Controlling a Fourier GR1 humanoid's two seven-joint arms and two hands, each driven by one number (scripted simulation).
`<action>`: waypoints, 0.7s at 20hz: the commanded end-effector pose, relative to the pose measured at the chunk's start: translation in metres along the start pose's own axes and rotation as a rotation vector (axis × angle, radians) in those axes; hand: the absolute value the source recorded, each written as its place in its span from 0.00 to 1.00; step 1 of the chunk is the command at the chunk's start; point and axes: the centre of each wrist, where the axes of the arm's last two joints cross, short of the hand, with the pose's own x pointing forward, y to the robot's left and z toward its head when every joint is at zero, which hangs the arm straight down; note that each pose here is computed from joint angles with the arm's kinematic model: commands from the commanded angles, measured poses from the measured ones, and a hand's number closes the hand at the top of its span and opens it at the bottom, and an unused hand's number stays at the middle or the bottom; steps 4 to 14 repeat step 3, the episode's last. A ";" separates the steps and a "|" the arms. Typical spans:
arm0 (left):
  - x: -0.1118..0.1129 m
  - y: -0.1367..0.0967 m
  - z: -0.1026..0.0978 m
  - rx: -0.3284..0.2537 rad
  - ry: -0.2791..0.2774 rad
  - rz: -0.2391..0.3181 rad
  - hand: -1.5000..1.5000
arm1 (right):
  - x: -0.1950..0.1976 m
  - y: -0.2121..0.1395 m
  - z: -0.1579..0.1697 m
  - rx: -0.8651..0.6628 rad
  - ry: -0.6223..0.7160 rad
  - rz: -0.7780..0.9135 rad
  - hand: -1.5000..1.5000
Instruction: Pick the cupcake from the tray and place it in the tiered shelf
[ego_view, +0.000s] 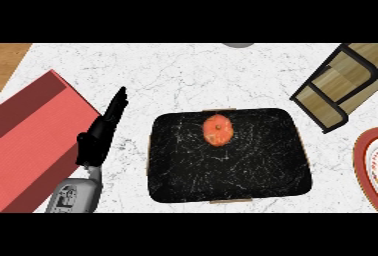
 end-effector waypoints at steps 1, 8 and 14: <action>0.003 -0.006 0.000 -0.027 -0.002 -0.004 0.50 | -0.006 -0.018 0.013 0.029 0.034 0.000 0.00; -0.001 0.002 0.002 -0.008 0.001 -0.004 0.50 | -0.010 -0.025 0.018 0.057 0.007 0.004 0.00; -0.001 0.002 0.002 -0.008 0.001 -0.004 0.50 | -0.010 -0.025 0.018 0.057 0.007 0.004 0.00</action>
